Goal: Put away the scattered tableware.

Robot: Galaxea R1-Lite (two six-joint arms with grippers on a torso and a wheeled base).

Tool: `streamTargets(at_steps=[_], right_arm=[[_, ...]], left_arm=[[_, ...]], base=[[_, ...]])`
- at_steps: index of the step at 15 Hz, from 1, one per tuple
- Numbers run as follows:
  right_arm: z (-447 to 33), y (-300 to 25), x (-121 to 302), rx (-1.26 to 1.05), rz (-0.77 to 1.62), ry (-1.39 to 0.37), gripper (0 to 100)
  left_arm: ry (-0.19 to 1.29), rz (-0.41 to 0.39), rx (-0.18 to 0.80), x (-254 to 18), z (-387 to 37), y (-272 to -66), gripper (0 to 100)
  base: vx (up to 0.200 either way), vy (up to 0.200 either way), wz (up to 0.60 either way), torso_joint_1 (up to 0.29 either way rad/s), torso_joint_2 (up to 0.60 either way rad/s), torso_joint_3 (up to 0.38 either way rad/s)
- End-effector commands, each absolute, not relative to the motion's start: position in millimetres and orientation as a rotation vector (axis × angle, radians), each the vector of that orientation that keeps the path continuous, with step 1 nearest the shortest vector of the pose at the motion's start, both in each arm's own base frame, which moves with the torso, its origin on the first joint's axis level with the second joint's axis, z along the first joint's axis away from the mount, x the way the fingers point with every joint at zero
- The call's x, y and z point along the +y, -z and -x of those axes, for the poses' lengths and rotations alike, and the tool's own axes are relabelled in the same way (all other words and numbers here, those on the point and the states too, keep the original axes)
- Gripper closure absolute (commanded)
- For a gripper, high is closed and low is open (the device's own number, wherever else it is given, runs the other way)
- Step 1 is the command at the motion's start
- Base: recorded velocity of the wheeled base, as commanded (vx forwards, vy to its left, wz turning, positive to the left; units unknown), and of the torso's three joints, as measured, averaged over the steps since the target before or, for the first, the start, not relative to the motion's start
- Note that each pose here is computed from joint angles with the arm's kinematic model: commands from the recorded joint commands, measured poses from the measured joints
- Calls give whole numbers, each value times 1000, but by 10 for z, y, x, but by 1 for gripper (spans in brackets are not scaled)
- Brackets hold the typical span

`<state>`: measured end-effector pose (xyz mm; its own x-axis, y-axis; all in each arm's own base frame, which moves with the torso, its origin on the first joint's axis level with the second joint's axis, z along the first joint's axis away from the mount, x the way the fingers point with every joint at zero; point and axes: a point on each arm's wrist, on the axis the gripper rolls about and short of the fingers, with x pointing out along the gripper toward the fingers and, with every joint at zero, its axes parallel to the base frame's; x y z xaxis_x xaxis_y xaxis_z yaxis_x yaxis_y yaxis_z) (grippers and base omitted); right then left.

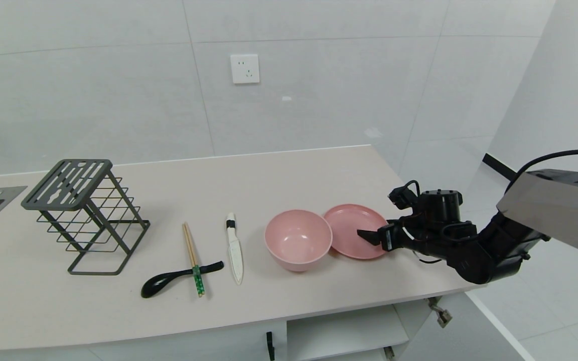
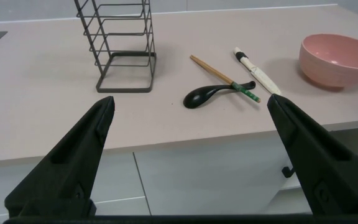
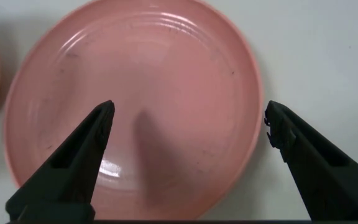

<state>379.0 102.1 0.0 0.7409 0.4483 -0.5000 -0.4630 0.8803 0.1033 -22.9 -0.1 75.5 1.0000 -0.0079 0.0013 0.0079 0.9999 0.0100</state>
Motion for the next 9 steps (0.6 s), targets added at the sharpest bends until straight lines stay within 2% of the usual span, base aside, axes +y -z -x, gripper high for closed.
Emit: streamTargets(at_steps=[1,5,6,9], right_arm=[[-3756,18,1043,550,31,-508,0],[-3718,53,1150,561,39,-535,0],[-3735,80,1134,566,40,-523,100],[-3759,140,1042,585,49,-448,100]], left_arm=[[8,-12,0,-1,228,-755,0],[9,-14,0,-1,228,-755,0],[9,-14,0,-1,228,-755,0],[9,-14,0,-1,228,-755,0]], base=[[0,0,0,0,0,0],[0,0,0,0,0,0],[0,0,0,0,0,0],[0,0,0,0,0,0]])
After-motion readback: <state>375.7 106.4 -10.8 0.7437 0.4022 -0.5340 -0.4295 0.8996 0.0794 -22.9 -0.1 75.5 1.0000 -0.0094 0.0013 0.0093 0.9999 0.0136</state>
